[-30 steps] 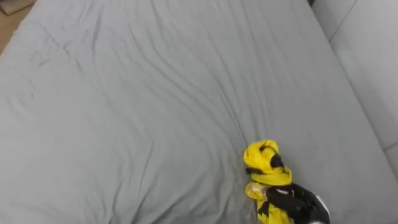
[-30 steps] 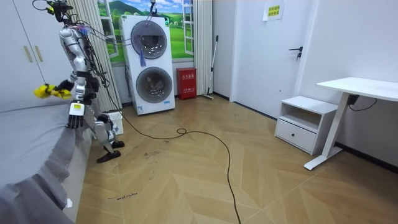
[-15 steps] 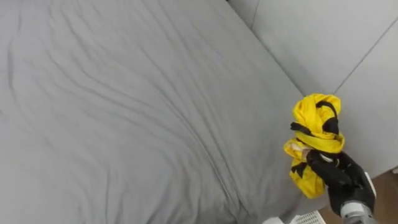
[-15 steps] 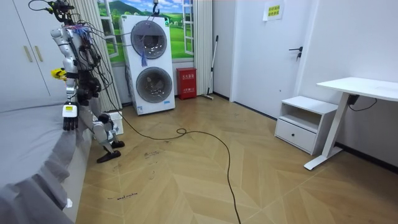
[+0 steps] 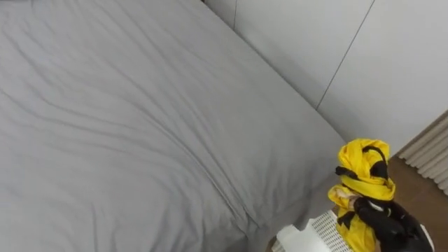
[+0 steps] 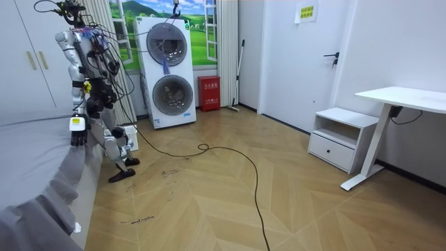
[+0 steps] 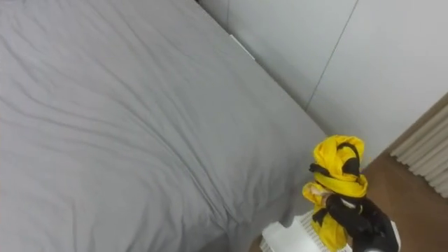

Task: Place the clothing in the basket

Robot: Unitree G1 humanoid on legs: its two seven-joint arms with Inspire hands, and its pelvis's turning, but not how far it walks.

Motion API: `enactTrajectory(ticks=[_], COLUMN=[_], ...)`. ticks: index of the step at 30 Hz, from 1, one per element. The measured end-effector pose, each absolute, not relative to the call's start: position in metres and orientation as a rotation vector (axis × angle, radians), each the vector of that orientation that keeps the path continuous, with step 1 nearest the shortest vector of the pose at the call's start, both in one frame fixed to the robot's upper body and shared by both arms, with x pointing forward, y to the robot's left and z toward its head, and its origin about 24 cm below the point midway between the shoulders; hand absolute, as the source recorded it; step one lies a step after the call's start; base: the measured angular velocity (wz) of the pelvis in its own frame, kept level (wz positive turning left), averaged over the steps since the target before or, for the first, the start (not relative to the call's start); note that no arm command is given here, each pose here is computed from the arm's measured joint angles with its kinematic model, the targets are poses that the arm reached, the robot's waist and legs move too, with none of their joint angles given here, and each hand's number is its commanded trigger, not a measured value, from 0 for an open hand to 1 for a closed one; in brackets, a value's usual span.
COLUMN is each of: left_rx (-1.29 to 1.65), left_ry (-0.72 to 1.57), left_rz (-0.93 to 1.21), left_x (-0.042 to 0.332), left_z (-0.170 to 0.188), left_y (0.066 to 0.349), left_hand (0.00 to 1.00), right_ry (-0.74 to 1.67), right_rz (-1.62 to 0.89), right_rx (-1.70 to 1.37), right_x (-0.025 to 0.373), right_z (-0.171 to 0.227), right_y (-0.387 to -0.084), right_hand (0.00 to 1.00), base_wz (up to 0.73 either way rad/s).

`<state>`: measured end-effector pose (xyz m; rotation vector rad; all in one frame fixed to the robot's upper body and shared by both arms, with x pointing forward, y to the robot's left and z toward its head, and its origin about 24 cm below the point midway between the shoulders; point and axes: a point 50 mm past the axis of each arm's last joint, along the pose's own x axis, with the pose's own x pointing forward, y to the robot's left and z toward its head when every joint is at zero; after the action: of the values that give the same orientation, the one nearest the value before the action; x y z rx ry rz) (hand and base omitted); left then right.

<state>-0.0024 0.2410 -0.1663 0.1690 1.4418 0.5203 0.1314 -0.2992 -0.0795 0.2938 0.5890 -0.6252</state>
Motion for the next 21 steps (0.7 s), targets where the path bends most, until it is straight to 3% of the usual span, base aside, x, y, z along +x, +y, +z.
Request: enactTrajectory(ticks=[9,19,20,21], left_rx=[0.154,0.196,0.195,0.194], left_ry=[1.419,1.351,1.346,1.34], left_rz=[0.452,0.366,0.363,0.359], left_x=[0.005,0.029,0.031,0.034], left_z=[-0.167,-0.166,-0.165,-0.165], left_y=[0.238,0.242,0.242,0.242], left_hand=[0.0,0.0,0.0,0.0], right_ry=[0.679,0.797,0.802,0.811], right_rz=[-0.759,-0.822,-0.823,-0.827], right_rx=[0.256,0.339,0.34,0.341], right_x=[0.135,0.136,0.136,0.135], right_z=[-0.089,-0.107,-0.107,-0.108], right_y=[-0.339,-0.336,-0.336,-0.336], right_hand=[1.0,1.0,0.64,0.35], base_wz=[0.08,0.1,0.11,0.12])
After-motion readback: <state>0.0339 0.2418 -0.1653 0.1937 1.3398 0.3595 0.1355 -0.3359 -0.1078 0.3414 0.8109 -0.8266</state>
